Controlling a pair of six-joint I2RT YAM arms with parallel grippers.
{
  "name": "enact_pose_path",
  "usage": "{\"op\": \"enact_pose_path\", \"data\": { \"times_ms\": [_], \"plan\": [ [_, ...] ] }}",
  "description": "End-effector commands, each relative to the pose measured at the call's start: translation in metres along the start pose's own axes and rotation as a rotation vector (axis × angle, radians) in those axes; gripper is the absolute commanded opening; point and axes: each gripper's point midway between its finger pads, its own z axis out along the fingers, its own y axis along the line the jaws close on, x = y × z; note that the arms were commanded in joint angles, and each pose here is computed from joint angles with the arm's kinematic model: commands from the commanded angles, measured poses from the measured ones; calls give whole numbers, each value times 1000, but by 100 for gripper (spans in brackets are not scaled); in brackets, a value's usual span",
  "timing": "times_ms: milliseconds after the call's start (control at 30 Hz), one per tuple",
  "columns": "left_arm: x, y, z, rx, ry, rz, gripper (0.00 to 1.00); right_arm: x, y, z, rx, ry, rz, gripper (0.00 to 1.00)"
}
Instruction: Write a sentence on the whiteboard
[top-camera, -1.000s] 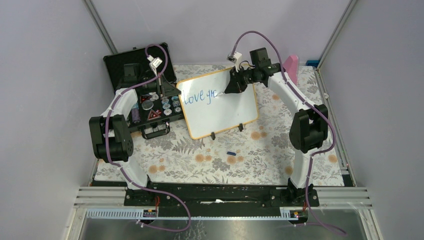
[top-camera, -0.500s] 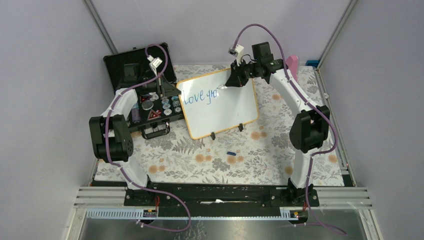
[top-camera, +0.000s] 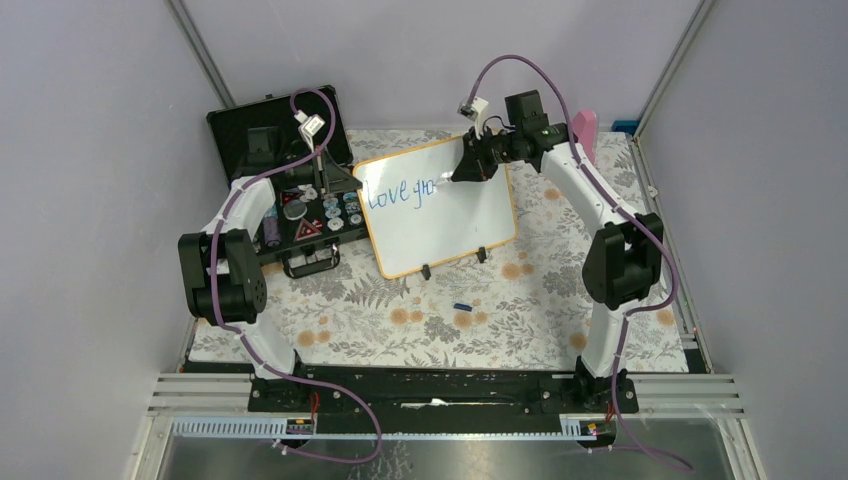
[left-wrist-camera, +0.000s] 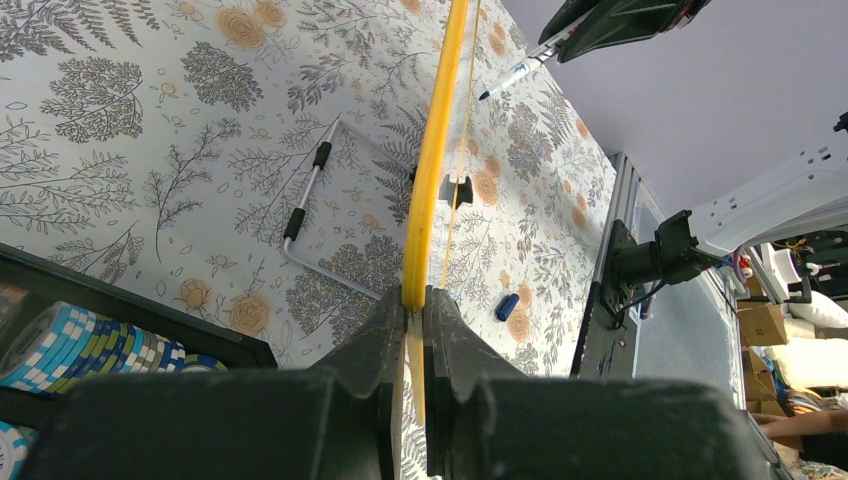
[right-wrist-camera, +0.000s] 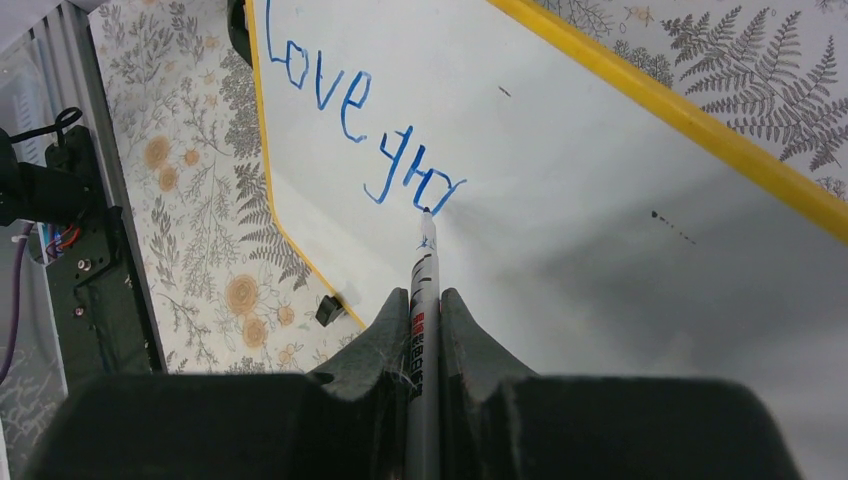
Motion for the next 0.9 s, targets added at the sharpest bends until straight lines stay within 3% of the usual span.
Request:
{"op": "enact_pose_path", "data": {
  "times_ms": [0,867],
  "plan": [
    [-16,-15,0,21,-15,94,0,-15,8,-21,4,-45,-45,0],
    [-16,-13,0,17,-15,91,0,-18,-15,-6,29,-37,-29,0]
  ]
}}
